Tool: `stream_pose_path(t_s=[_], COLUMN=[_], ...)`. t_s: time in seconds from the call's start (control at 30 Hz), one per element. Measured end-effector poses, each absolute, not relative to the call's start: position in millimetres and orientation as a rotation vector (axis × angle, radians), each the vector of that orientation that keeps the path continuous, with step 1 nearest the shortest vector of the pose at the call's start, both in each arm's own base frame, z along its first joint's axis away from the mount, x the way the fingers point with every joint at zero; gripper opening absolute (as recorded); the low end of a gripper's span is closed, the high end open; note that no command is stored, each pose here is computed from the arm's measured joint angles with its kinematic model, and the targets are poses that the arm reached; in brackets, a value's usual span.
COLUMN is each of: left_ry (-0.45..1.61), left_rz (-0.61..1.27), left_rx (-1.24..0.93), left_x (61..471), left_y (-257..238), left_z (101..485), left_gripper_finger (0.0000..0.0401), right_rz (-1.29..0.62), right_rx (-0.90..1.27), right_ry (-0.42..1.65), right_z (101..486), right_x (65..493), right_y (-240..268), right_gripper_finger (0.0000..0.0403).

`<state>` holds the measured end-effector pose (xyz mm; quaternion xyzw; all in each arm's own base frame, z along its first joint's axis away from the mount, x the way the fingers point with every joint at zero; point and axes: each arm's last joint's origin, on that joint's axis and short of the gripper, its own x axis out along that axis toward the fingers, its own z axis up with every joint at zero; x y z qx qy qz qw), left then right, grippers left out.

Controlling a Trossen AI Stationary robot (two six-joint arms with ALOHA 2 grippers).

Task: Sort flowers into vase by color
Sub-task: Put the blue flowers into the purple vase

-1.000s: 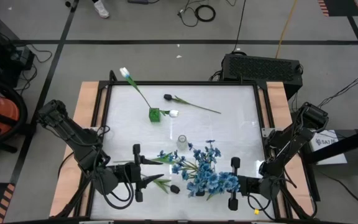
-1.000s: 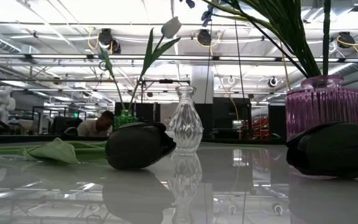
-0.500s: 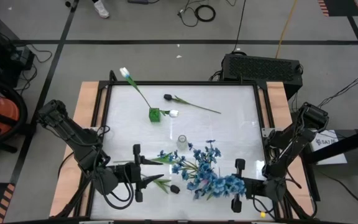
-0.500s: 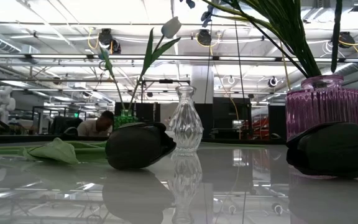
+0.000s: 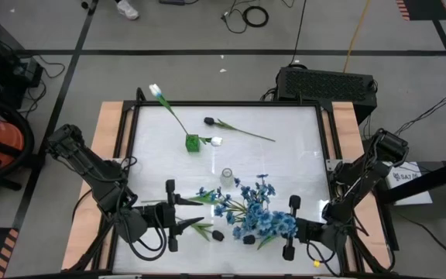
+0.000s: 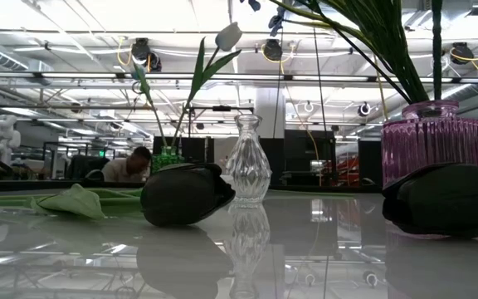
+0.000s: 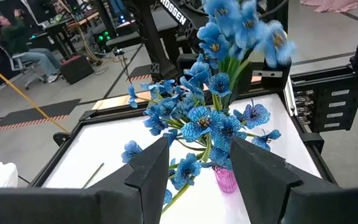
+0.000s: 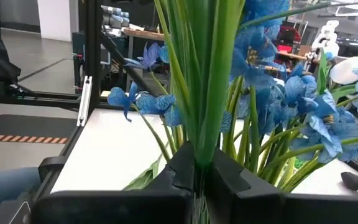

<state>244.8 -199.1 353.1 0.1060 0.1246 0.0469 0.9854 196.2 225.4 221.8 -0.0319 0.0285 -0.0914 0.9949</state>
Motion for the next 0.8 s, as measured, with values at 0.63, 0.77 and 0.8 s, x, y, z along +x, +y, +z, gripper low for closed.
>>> stream_pose_path(t_s=[0.63,0.77,0.8], left_ry=[0.250,0.253,0.253], left_rz=[0.094,0.094,0.094], left_rx=[0.213,0.216,0.215], left_x=[244.6,244.5,244.6], left_y=[-199.3,-199.2,-199.2], left_z=[353.0,352.8,352.8], left_gripper_finger=[0.0178,0.0178,0.0178], right_rz=[-0.165,-0.103,-0.078], right_rx=[0.001,0.063,0.082], right_ry=[0.140,0.205,0.227], right_z=[206.9,204.6,204.7], right_x=[190.2,185.5,184.4], right_y=[226.1,224.0,223.2], right_gripper_finger=[0.0090,0.0128,0.0137])
